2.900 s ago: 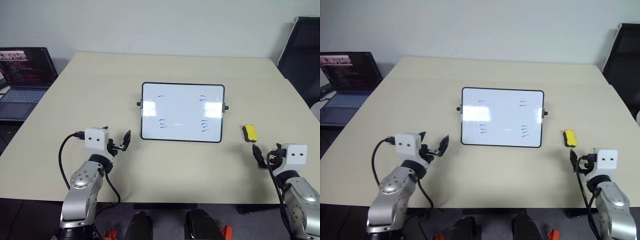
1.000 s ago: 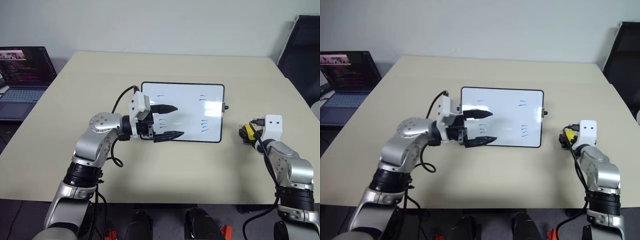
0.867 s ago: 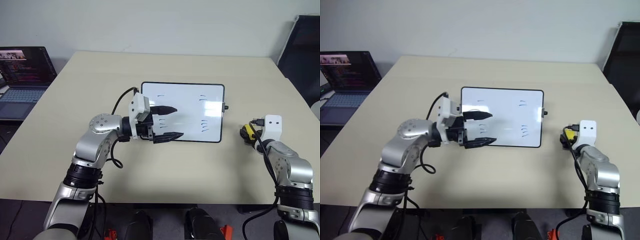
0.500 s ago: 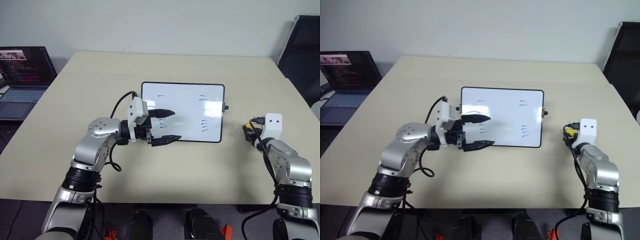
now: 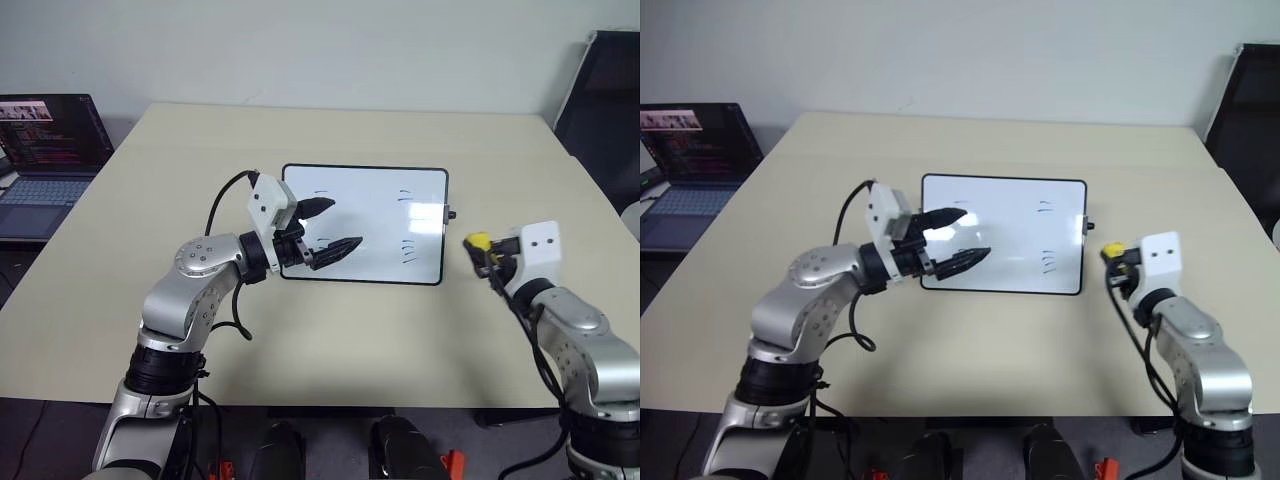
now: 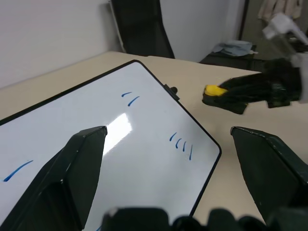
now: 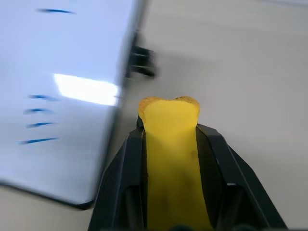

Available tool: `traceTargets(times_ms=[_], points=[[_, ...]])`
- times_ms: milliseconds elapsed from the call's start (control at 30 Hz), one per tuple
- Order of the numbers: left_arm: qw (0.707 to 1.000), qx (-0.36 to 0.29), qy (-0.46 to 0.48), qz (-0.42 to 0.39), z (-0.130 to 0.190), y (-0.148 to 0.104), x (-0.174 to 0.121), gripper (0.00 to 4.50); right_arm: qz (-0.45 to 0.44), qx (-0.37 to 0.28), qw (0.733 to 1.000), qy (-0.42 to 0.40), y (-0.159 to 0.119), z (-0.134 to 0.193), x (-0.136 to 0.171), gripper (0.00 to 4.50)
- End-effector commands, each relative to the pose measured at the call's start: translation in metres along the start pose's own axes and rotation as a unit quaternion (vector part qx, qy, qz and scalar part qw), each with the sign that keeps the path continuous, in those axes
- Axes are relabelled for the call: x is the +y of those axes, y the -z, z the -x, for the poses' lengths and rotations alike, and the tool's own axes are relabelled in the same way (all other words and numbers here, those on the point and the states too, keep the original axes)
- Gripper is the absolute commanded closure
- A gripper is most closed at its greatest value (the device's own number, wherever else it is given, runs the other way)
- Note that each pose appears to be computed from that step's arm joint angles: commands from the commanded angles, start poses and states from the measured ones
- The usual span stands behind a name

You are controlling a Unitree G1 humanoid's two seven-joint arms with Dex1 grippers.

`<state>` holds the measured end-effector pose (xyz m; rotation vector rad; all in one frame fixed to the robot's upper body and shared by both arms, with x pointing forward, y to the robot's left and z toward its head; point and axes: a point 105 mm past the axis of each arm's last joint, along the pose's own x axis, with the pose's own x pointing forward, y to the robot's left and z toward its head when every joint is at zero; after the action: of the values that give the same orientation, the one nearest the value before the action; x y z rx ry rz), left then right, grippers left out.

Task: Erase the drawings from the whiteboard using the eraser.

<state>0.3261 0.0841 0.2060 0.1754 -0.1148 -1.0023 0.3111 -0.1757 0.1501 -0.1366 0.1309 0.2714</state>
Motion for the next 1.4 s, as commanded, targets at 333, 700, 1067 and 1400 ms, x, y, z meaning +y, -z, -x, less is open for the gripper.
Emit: traceTargets(times_ms=[333, 700, 1067, 1400], points=[[0.997, 0.018, -0.066, -0.04, 0.007, -0.007, 0.029, 0.0, 0.061, -0.102, 0.993, -0.021, -0.072, -0.04, 0.033, 3.43], [0.998, 0.024, -0.046, -0.039, 0.007, -0.001, 0.024, 0.0, 0.145, -0.109, 0.983, 0.01, -0.082, -0.099, 0.026, 3.43], [0.998, 0.021, -0.042, -0.04, 0.007, -0.001, 0.024, 0.0, 0.204, -0.022, 0.978, -0.03, -0.036, -0.094, 0.027, 3.43], [0.999, 0.018, -0.032, -0.038, 0.005, 0.0, 0.02, 0.0, 0.217, 0.023, 0.975, -0.041, -0.016, -0.09, 0.028, 3.43]])
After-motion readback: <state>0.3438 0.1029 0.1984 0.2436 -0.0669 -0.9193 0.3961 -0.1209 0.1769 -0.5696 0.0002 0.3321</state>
